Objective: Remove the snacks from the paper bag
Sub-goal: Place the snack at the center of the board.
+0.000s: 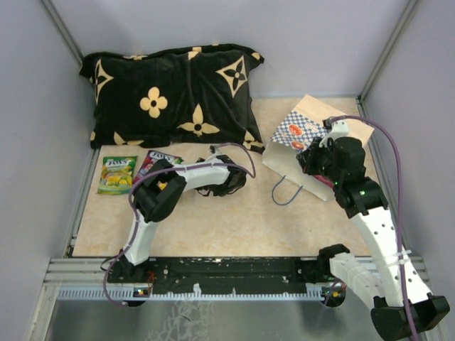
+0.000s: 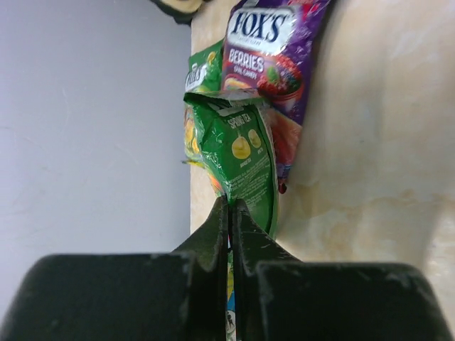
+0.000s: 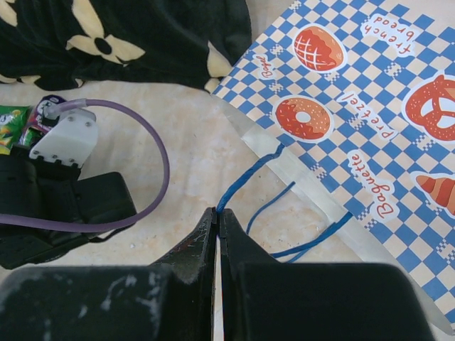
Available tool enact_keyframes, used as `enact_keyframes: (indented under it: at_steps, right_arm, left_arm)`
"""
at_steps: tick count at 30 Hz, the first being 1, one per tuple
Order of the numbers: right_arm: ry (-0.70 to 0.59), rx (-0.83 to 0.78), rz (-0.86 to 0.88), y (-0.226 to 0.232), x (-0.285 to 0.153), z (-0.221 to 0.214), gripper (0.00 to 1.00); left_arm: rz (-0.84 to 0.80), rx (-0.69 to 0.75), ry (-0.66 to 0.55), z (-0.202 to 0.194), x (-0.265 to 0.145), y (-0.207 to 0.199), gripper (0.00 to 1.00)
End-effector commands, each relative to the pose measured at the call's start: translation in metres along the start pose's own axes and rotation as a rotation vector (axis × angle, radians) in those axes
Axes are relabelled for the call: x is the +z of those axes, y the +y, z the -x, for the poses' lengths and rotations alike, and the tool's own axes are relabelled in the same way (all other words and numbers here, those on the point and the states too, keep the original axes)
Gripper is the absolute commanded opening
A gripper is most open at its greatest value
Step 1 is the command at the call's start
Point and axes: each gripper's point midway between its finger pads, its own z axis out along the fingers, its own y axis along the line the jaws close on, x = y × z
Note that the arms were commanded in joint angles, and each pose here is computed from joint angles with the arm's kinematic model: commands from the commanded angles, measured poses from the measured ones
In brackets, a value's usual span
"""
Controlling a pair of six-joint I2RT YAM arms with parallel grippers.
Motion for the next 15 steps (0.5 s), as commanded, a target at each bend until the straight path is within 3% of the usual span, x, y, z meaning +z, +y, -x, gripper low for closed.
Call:
enact_keyframes:
  at_steps: [1, 9, 15]
  right_arm:
    - [-0.041, -0.031, 0.011, 0.002, -0.002, 0.007, 0.0]
    - [-0.028, -0.027, 0.02, 0.002, 0.007, 0.001, 0.0]
    - [-0.027, -0.032, 0.014, 0.001, 0.004, 0.002, 0.0]
  left_arm:
    - [0.011, 0.018, -0.068, 0.027, -0.014, 0.001, 0.0]
    - [-0.074, 0.012, -0.156, 0.059, -0.06, -0.022, 0.0]
    - [-0.037, 0.07, -0.202, 0.076, -0.064, -0.043, 0.0]
